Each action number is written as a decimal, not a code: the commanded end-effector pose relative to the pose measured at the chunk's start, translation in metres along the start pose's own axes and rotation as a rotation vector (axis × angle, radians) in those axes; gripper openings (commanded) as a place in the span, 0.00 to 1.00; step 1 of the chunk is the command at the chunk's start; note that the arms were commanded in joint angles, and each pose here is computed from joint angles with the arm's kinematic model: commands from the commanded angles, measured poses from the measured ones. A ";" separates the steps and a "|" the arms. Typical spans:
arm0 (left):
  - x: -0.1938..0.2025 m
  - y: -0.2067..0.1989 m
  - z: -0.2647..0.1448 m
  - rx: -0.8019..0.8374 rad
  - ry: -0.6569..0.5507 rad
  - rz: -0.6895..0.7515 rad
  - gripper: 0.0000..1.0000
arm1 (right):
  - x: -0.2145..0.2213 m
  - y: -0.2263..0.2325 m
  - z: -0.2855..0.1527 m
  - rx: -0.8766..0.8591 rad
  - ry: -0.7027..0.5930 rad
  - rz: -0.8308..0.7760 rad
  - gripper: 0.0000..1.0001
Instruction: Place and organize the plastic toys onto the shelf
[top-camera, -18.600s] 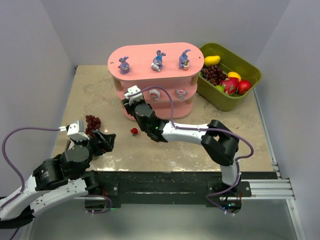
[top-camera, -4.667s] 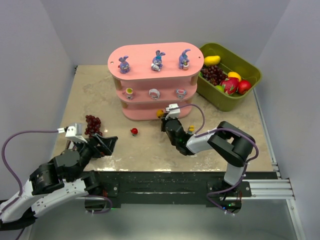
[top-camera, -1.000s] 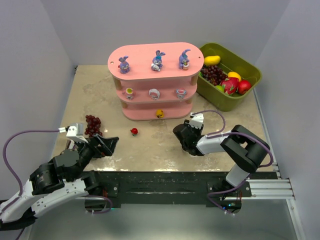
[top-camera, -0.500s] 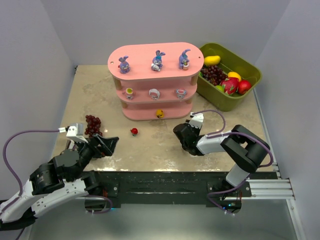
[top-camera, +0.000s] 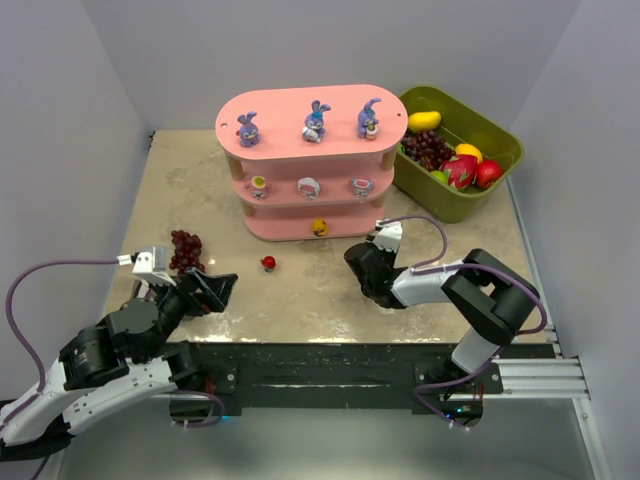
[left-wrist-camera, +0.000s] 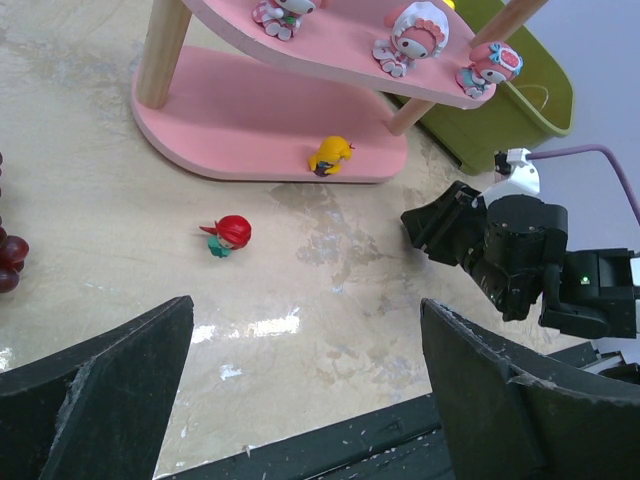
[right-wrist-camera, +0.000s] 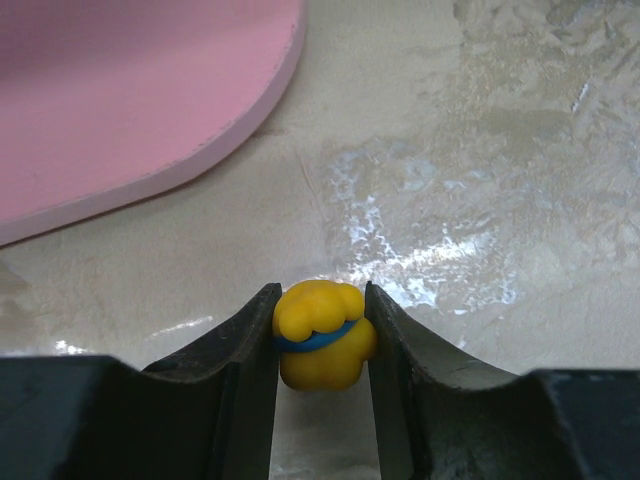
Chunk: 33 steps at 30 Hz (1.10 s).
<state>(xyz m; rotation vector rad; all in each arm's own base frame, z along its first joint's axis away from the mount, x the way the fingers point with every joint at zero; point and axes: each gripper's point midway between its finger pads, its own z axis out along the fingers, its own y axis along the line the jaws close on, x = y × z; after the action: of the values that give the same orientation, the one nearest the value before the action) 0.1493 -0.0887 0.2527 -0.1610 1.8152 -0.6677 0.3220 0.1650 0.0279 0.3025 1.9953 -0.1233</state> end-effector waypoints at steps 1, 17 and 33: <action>-0.007 -0.003 0.000 0.011 -0.027 -0.013 0.99 | -0.024 0.018 0.004 -0.021 -0.058 0.040 0.00; -0.008 -0.003 0.000 0.009 -0.031 -0.018 0.99 | -0.067 0.061 0.014 -0.081 -0.138 0.023 0.00; -0.006 -0.001 0.002 -0.008 -0.025 -0.012 1.00 | -0.073 0.079 0.043 -0.101 -0.124 0.016 0.00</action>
<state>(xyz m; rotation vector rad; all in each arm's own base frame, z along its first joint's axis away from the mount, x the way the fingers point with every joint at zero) 0.1495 -0.0882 0.2527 -0.1632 1.8143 -0.6658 0.3970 0.2173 0.0662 0.2213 1.9048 -0.0504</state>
